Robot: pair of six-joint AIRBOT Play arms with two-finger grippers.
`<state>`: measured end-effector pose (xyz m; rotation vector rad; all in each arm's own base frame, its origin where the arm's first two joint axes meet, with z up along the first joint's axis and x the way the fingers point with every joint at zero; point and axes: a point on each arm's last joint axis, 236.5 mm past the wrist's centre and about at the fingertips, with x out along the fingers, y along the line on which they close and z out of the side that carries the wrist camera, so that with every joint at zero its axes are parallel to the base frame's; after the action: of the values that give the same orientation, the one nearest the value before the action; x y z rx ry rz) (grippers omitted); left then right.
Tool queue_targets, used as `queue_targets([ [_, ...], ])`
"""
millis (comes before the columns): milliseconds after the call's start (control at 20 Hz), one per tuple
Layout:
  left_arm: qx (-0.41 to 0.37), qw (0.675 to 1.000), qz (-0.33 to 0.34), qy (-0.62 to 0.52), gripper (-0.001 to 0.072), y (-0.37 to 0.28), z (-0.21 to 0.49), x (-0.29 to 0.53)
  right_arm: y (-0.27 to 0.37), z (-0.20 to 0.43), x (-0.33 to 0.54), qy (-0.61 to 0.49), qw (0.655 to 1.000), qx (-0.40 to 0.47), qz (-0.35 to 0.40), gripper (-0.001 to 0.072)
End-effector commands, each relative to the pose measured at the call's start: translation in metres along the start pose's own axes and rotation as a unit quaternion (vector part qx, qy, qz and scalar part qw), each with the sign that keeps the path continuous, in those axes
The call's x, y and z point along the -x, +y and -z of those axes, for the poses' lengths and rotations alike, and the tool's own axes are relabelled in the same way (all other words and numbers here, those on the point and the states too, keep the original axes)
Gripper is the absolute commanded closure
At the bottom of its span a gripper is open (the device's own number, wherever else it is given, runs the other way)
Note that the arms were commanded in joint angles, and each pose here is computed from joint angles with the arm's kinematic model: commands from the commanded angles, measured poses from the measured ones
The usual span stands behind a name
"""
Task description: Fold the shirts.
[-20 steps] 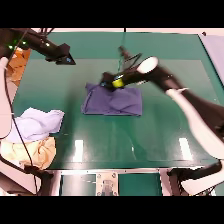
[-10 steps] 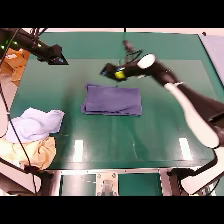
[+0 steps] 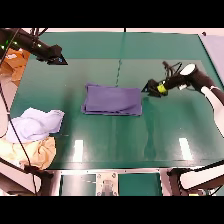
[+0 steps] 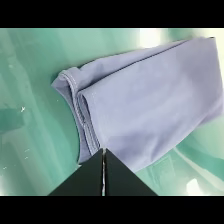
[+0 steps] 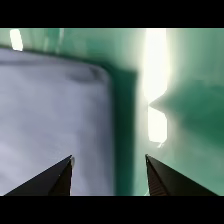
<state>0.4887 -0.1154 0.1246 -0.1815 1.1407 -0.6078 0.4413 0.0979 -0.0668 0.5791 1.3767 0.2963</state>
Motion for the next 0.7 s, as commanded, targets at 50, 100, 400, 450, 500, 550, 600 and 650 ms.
queue_targets([
  [50, 0.002, 1.000, -0.007, 0.000, 0.0688, 0.003, 0.000, 0.000, 0.008, 0.034, -0.047, 0.047, 0.996, -0.021, -0.075, 0.0202],
  [100, 0.002, 1.000, -0.007, 0.000, 0.0688, 0.003, 0.000, 0.000, 0.021, 0.036, -0.053, 0.049, 0.994, -0.018, -0.094, 0.0202],
  [400, 0.002, 1.000, -0.006, 0.006, 0.0688, 0.003, 0.003, 0.000, 0.066, 0.011, -0.045, 0.013, 0.989, -0.002, -0.145, 0.0696],
  [450, 0.002, 1.000, -0.006, 0.006, 0.0688, 0.003, 0.003, 0.000, 0.067, -0.001, -0.034, -0.003, 0.989, 0.001, -0.148, 0.0697],
  [500, 0.002, 1.000, -0.006, 0.006, 0.0688, 0.003, 0.003, 0.000, 0.063, -0.015, -0.018, -0.026, 0.988, 0.000, -0.149, 0.0697],
  [550, 0.002, 1.000, -0.006, 0.006, 0.0688, 0.003, 0.003, 0.000, 0.055, -0.030, 0.001, -0.051, 0.987, -0.009, -0.149, 0.0698],
  [600, 0.002, 1.000, -0.006, 0.006, 0.0688, 0.003, 0.003, 0.000, 0.039, -0.046, 0.027, -0.082, 0.985, -0.031, -0.148, 0.0698],
  [650, 0.002, 1.000, -0.006, 0.005, 0.0688, 0.003, 0.003, 0.000, 0.020, -0.060, 0.054, -0.113, 0.982, -0.050, -0.146, 0.0698],
])
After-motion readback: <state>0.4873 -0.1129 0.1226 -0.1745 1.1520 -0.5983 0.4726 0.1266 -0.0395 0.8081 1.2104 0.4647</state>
